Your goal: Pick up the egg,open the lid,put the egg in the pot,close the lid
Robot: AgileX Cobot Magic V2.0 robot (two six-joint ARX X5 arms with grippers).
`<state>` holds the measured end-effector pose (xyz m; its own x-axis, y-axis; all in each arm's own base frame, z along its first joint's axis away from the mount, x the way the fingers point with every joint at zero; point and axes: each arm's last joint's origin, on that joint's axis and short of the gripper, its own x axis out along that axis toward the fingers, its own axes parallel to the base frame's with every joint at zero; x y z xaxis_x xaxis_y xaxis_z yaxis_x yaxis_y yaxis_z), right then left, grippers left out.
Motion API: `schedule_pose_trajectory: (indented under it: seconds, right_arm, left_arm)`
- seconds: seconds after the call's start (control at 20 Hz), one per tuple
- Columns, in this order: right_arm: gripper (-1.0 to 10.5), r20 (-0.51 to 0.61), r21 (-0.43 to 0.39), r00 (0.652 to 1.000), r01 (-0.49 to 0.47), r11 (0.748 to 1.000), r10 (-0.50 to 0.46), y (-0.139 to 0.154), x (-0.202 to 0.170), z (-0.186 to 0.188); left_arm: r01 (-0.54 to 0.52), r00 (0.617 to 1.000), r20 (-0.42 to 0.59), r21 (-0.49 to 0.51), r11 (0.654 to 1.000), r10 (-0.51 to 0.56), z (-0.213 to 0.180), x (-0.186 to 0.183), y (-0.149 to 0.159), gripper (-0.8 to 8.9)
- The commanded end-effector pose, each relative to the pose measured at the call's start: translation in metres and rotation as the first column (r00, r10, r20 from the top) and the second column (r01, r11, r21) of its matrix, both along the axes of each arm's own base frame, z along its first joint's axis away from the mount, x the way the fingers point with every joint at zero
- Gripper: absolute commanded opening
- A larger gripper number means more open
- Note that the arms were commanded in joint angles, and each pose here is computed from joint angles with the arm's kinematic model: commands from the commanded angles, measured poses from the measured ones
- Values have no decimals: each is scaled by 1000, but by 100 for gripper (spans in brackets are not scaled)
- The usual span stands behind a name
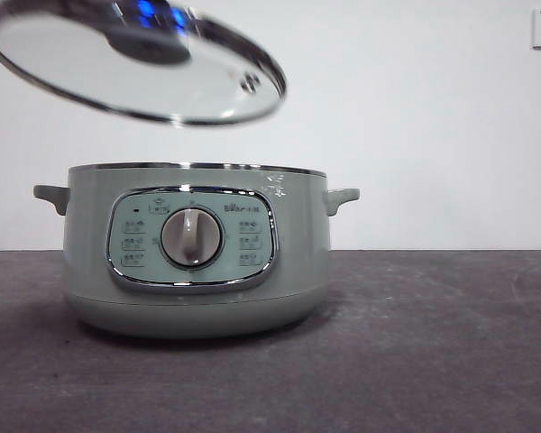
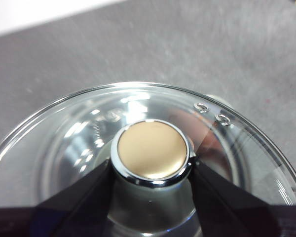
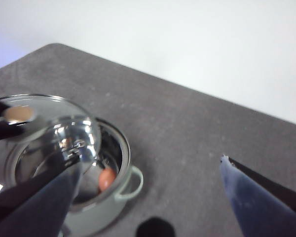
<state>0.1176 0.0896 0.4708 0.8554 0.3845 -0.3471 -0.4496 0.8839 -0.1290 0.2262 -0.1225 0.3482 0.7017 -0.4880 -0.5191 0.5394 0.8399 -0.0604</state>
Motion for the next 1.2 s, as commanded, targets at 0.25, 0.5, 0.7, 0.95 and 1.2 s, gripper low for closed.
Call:
schedule_pose_trajectory:
  seconds: [0.25, 0.5, 0.7, 0.95, 1.2]
  right_arm:
    - [474, -10, 28, 1000, 6, 1000, -6, -20, -24, 2]
    - [473, -8, 33, 1000, 7, 999, -7, -27, -32, 2]
    - [474, -5, 37, 1000, 7, 999, -7, -28, -34, 2]
    - [473, -10, 33, 1000, 7, 999, -7, -28, -34, 2]
    - [473, -30, 49, 999, -38, 998, 40, -26, -34, 1]
  left_arm:
    - [18, 999, 32, -11, 1000, -18, -16, 30, -18, -8]
    - [26, 1000, 17, -4, 1000, -26, -29, 42, -27, -8]
    - [24, 1000, -9, 10, 1000, -24, -39, 49, -32, -8]
    - [34, 999, -33, 23, 999, -33, -49, 54, -38, -8]
    - [30, 998, -47, 33, 999, -28, -54, 56, -40, -8]
